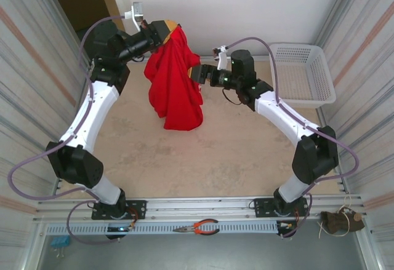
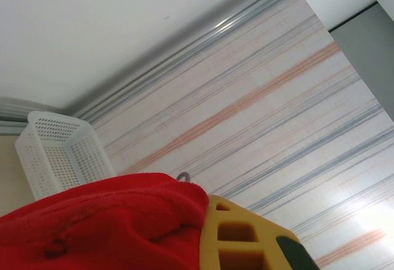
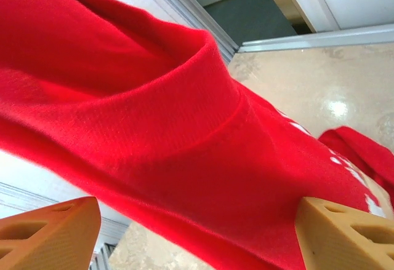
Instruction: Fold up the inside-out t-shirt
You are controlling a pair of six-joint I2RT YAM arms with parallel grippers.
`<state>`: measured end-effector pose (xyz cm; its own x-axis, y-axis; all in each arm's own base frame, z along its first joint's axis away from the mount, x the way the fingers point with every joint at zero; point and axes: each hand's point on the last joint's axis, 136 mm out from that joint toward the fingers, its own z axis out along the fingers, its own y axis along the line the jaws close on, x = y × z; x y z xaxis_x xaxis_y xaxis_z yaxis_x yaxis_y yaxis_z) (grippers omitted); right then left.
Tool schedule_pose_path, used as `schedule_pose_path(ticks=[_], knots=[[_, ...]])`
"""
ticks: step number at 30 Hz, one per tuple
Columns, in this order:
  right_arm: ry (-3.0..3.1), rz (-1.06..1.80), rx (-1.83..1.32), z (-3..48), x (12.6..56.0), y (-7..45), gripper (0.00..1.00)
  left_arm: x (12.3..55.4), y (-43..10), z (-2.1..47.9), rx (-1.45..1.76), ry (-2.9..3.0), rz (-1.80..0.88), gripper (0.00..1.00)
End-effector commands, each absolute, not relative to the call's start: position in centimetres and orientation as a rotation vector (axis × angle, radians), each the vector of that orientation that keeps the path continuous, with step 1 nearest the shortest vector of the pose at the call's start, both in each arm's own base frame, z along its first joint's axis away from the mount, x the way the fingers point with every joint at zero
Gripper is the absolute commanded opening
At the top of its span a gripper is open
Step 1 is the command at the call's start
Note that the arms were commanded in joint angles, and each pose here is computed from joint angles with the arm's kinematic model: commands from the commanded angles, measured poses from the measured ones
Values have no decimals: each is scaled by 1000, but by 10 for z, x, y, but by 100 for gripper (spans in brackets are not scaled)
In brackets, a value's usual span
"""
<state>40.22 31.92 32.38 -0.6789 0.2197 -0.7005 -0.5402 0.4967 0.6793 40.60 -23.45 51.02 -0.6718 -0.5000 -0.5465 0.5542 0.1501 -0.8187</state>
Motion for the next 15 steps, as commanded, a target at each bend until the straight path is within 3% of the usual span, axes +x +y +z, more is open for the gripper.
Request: schedule_pose_path(ticks=[1,3,5,10,15], knots=[[1926,1221,-268,335,421,326,76,362,-236,566,203,1475,-1662,0],[1898,1234,-266,348,435,324,47,359,-236,571,206,1466,-1662,0],[1865,1231,-252,370,455,313,0,364,-230,572,183,1473,-1629,0],[1691,1172,-169,479,502,253,0,422,-190,573,25,1483,-1544,0],[1475,1121,-132,585,484,198,0,443,-175,636,57,1314,-1602,0]])
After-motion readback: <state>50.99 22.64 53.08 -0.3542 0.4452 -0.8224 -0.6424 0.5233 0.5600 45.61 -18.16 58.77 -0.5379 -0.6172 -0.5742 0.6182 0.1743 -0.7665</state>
